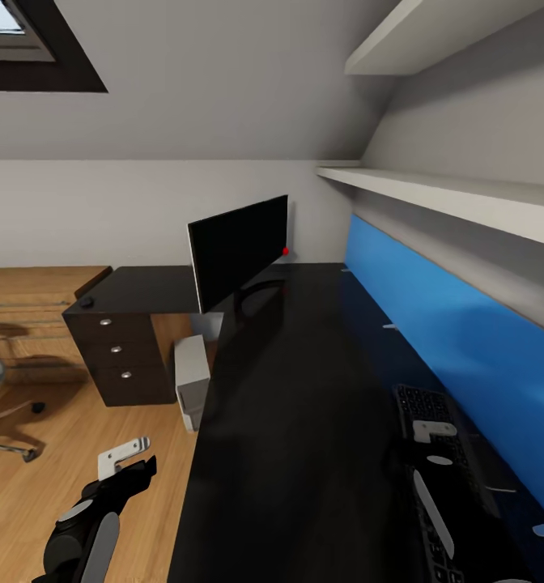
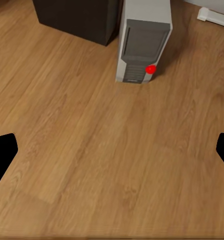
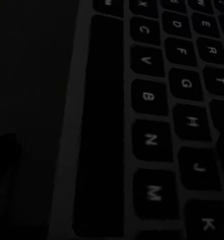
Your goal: In the bedroom, organize the workspace by keeping the computer under the desk, ensuring the monitor is on the desk, placing the keyboard on the desk next to the monitor, placing the mouse on the desk next to the keyboard, moving the folder from the swivel chair onto the desk next to the mouse, stacking the notebook on top of the folder with the pen on top of the notebook, and positioning the swivel chair next to the desk.
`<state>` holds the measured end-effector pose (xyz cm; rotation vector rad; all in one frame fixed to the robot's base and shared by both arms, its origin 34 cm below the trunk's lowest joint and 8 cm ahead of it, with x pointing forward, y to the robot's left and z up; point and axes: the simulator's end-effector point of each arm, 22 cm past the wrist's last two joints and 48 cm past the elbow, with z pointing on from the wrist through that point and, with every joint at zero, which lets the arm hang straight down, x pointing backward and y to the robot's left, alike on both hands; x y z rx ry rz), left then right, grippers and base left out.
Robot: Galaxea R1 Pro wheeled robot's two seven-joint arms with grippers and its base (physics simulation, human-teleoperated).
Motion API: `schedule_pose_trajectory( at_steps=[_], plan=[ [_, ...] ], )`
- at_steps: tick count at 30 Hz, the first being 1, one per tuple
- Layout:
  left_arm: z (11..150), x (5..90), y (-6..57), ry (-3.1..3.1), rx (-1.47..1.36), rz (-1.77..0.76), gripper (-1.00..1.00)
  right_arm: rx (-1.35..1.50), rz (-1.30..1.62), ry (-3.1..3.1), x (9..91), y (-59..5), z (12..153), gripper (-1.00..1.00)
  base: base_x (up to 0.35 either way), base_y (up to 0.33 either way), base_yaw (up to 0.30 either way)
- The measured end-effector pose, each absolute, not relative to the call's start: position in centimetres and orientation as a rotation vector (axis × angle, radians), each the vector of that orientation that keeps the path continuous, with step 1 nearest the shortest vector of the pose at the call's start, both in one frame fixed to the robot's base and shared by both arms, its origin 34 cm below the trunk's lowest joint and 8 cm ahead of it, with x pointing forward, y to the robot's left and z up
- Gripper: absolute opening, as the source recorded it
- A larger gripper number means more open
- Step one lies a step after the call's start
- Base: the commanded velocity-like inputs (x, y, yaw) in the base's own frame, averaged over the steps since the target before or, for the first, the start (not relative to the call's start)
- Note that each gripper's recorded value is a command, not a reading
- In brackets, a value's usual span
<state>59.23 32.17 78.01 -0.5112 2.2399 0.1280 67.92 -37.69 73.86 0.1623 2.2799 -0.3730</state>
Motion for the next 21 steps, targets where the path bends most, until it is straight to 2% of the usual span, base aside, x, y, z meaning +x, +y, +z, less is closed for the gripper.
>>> schedule_pose_trajectory(
  at_steps=[11, 21],
  plan=[
    [78.04, 59.21, 32.16, 2.239, -0.511, 0.127, 1.00, 0.164, -0.372, 2.279, 67.89, -37.69, 73.86, 1.00, -0.045, 0.000, 0.000],
    [78.01, 59.21, 32.11, 2.240, -0.512, 0.126, 1.00, 0.165, -0.371, 2.278, 67.91, -37.68, 73.82, 1.00, -0.197, 0.000, 0.000]
  ],
)
